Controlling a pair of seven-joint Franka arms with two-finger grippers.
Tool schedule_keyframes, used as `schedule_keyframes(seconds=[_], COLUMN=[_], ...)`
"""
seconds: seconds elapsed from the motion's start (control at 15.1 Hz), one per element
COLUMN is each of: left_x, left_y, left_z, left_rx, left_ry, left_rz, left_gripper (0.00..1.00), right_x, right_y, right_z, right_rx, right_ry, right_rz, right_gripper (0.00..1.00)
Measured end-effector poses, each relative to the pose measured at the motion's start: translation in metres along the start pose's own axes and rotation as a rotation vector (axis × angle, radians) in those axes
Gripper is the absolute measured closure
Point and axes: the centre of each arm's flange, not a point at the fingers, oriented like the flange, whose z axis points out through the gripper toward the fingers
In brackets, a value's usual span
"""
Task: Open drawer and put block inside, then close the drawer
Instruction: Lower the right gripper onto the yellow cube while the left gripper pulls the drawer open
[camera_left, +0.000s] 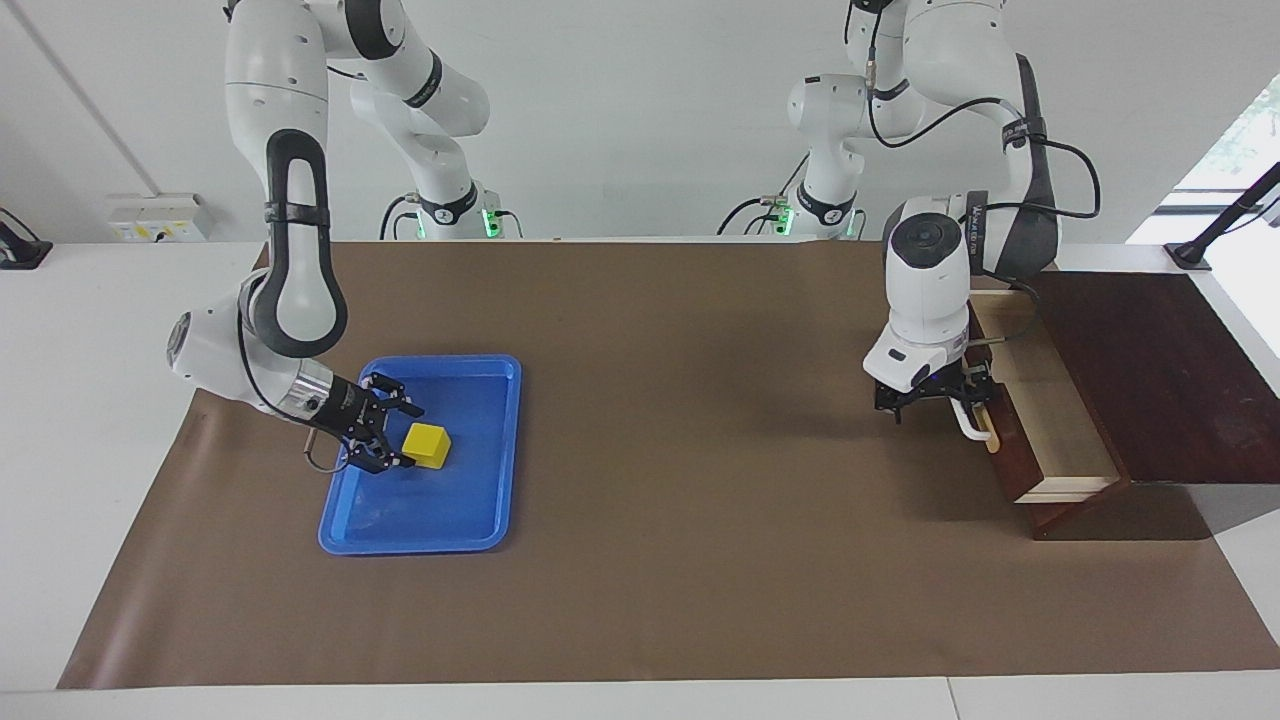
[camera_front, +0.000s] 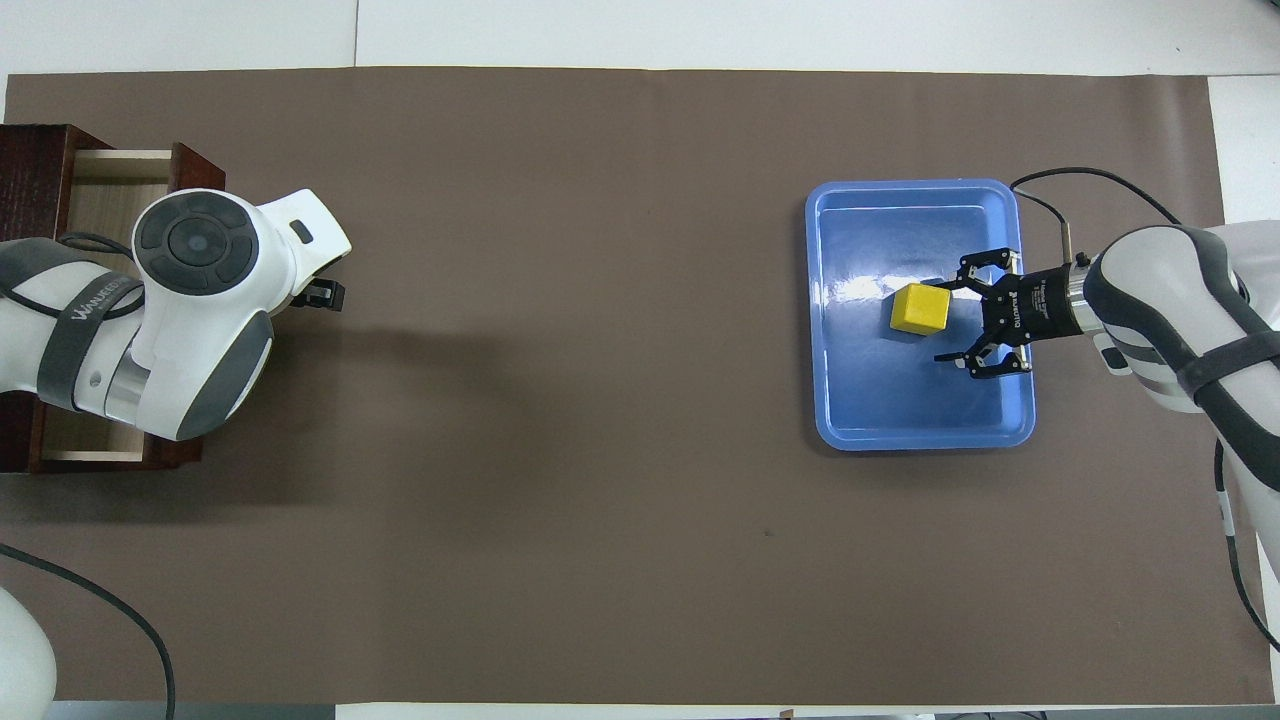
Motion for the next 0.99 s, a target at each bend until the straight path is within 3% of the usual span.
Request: schedule_keyframes(seconds=[0.79,0.99], left_x=[0.003,0.003], left_y=[0.023,0.024], left_z=[-0.017,-0.02], left_rx=[-0.025,-0.025], left_ry=[-0.012,-0.018], left_rz=[-0.028,-0.032], left_gripper=[0.0,0.0], right_x=[-0.009,-0.009], right_y=[-0.005,-0.004], right_z=[0.006,0.007], right_rx=[0.045,0.045], right_ry=[0.004,0.003], right_rz=[0.004,0.002], right_gripper=[0.09,0.16])
